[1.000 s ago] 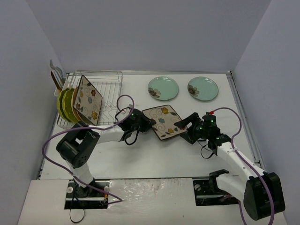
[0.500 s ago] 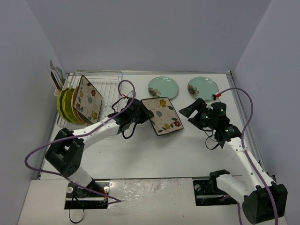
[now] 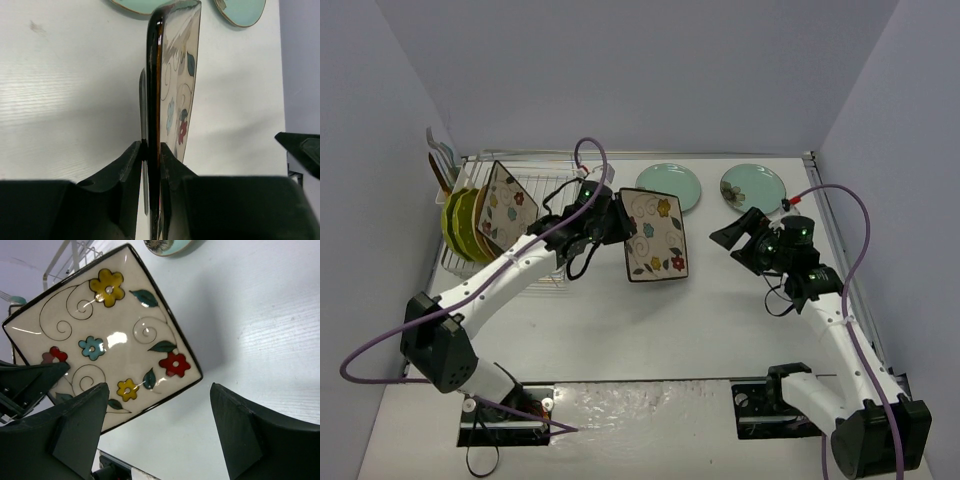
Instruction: Load the plates into the dish rack
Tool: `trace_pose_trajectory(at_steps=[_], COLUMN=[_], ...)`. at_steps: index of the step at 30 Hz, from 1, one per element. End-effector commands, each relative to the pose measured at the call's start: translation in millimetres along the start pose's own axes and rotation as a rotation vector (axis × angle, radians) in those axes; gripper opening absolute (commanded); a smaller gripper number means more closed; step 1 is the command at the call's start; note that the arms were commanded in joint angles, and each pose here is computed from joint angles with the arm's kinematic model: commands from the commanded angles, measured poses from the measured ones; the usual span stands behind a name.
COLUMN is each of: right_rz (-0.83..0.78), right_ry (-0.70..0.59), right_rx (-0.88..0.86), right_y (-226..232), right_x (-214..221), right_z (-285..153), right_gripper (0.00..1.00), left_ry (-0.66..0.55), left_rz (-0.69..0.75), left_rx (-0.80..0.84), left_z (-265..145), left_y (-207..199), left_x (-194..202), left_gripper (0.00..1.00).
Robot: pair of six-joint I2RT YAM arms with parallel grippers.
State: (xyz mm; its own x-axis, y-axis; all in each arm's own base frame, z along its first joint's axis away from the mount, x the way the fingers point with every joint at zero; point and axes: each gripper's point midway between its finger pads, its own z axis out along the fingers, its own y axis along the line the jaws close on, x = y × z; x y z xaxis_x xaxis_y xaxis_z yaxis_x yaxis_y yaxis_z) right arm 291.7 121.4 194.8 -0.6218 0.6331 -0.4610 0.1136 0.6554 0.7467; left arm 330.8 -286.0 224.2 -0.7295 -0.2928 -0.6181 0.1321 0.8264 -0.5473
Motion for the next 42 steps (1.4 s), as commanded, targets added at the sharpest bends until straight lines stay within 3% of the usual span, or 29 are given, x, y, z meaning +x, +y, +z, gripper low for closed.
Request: trace_pose_trajectory(at_steps=[1, 8, 16, 28, 42], right_rz=[-0.133, -0.143, -0.137, -0.132, -0.125], right_ry=[-0.079, -0.076, -0.054, -0.049, -0.025], right_rx=[-0.134, -0.12, -0.107, -0.082, -0.043], right_y=[43, 40, 36, 25, 11], right_x=[-32, -40, -40, -38, -39], right_z=[-19, -17, -9, -6, 6], right_gripper=[0.82, 0.83, 0.83, 0.83, 0.83], left_ry=[-0.351, -0.425, -0.487, -0.336, -0.2], left_rz=[0.114, 0.231, 0.415, 0.594, 0.563], left_rx=[0.191, 0.074, -0.166, -0.55, -0.652], left_z=[-108, -161, -218, -219, -190], left_y=[-59, -23, 19, 91, 147], left_x=[-119, -164, -207, -242, -244], left_gripper=[0.0, 0.0, 0.0, 0.0, 0.0])
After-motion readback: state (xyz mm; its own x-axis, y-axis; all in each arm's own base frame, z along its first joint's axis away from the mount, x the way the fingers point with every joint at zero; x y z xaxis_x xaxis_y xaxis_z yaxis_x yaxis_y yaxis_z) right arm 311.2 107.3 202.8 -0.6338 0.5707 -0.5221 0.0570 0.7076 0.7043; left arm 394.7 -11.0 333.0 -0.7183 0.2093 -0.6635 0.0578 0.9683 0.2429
